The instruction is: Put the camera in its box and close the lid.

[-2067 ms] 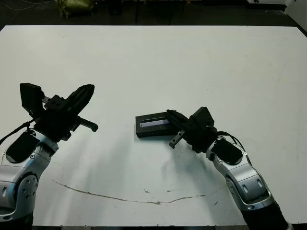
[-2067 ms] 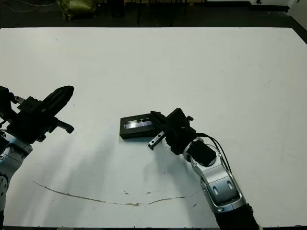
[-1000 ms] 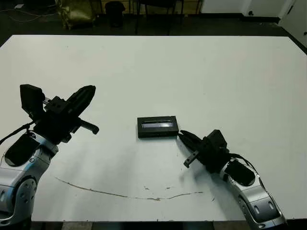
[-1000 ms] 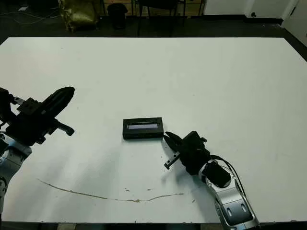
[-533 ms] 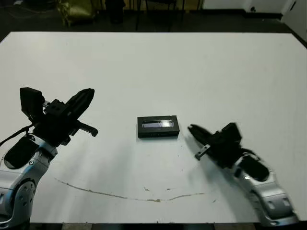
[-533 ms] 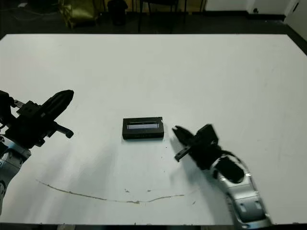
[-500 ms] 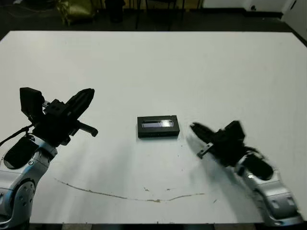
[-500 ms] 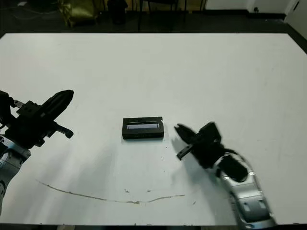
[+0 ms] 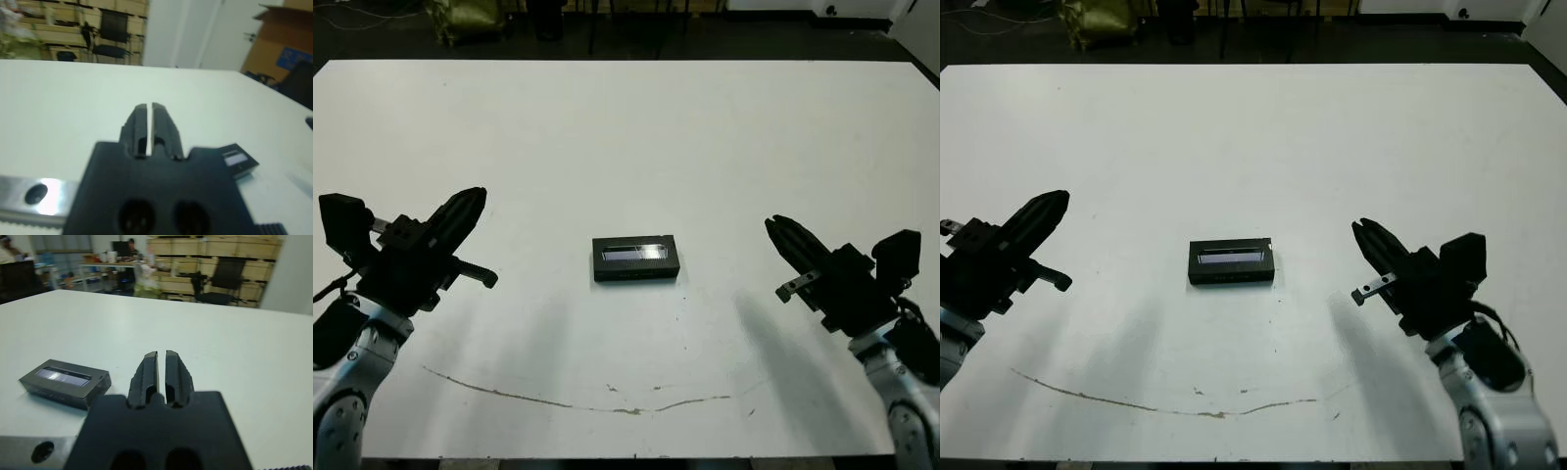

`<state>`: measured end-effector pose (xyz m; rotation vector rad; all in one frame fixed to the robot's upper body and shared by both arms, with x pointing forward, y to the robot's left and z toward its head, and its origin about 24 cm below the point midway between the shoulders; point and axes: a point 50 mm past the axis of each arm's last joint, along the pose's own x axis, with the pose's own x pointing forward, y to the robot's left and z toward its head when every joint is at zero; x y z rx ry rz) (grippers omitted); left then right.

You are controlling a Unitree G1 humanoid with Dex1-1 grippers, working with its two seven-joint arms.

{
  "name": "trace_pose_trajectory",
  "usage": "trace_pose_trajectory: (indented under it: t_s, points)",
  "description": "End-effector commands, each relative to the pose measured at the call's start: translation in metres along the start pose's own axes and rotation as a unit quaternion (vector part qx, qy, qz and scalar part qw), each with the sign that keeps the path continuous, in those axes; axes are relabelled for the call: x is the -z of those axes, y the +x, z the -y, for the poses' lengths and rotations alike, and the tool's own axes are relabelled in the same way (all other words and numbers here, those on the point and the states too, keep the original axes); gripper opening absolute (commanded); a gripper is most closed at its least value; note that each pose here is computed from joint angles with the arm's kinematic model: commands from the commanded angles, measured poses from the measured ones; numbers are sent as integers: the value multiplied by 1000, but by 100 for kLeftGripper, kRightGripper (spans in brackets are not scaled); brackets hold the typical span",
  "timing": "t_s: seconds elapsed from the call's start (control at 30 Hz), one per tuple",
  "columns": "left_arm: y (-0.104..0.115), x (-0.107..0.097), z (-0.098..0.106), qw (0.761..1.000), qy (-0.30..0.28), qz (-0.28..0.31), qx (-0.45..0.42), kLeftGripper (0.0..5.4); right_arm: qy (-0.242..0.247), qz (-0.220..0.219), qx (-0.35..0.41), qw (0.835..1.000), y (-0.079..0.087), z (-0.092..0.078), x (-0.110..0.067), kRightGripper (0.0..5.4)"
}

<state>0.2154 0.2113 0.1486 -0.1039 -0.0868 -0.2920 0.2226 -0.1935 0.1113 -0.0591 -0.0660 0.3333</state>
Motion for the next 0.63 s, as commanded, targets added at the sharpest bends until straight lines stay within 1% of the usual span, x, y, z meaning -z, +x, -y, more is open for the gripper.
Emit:
trace_pose_trajectory:
  t_s: [0.03, 0.07, 0.17, 0.3, 0.43, 0.53, 0.63]
  points:
    - [-6, 11, 0, 999, 11, -8, -31, 1, 5, -13, 35, 999, -2, -7, 19, 0]
    - [-7, 14, 0, 999, 20, -5, -39, 1, 5, -14, 46, 999, -1, -10, 23, 0]
    - [-11, 23, 1, 997, 49, 10, -58, 1, 24, -13, 89, 996, 0, -21, 35, 0]
    - [-15, 39, 7, 996, 57, 18, -73, 1, 50, -10, 110, 993, 2, -31, 50, 0]
    - [-15, 51, 14, 996, 31, 17, -78, 1, 57, -7, 115, 992, 3, -38, 54, 0]
    - [-12, 54, 18, 997, 26, 18, -76, 1, 65, -4, 110, 992, 3, -41, 57, 0]
    - [-9, 55, 19, 997, 26, 18, -76, 1, 63, -4, 116, 991, 4, -40, 55, 0]
